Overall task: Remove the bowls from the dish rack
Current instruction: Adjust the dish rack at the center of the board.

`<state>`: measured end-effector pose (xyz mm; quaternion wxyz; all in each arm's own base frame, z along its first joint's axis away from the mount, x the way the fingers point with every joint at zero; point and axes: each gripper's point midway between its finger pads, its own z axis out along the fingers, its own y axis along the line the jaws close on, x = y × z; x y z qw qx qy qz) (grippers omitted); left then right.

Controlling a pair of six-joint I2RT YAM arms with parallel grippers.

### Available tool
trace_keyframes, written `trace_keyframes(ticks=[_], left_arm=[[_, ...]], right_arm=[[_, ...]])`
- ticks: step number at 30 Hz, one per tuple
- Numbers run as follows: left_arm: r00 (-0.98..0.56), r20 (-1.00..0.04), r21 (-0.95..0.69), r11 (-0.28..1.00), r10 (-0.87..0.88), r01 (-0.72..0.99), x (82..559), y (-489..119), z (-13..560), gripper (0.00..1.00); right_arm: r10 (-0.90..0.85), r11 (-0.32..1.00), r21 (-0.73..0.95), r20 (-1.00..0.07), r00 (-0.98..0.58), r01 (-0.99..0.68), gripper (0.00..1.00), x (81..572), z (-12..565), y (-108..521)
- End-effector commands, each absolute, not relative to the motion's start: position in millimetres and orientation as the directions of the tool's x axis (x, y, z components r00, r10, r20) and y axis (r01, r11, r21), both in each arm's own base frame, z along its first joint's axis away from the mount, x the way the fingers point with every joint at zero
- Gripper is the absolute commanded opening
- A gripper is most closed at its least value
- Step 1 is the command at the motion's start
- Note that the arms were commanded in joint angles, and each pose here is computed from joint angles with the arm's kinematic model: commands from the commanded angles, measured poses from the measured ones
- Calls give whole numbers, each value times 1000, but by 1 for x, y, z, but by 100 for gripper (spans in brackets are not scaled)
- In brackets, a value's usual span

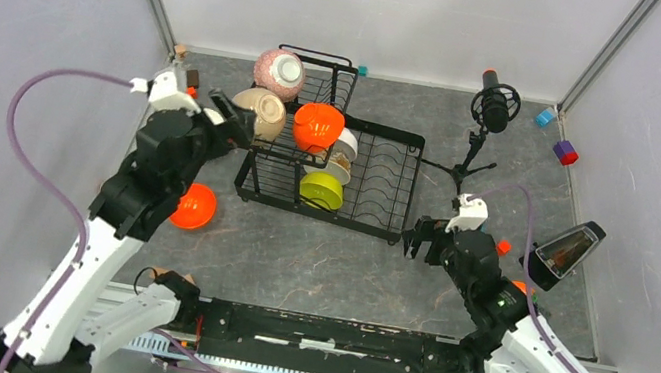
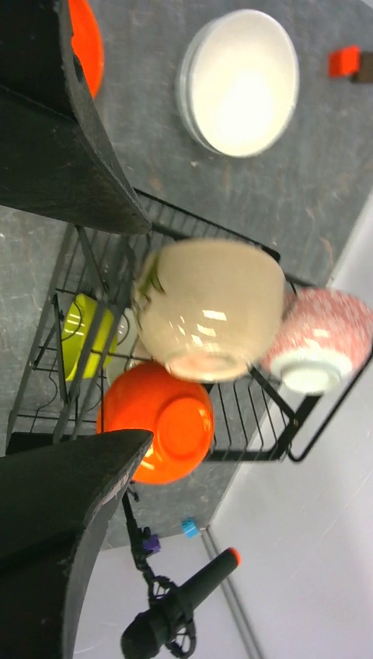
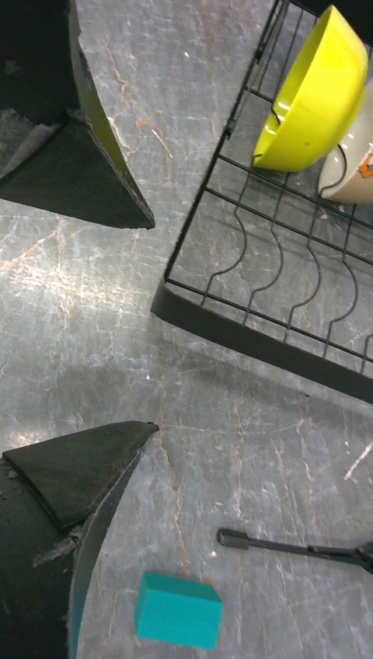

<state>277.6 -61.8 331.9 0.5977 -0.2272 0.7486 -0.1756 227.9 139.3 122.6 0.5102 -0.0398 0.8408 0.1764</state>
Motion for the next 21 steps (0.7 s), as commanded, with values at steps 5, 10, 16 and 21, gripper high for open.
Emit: trace_keyframes(ticks=[5,10,16,21], left_arm=[[-61,-918,-393,919,-391,24,281,-85,411,100],[-69,-951,-303,953,-301,22,277,-79,406,100],[-87,-938,-344,934,-336,100,275,-95,360,100],[-75,-948,-316,943,-310,102,270,-90,364,100]], right_arm=[[133,972,194,-918,-374,-131,98,263,159,129],[158,984,176,-925,-345,-24,98,275,160,112],[202,974,225,-926,-319,-35,98,284,162,112],[230,971,238,-902,-364,24,98,302,154,106]])
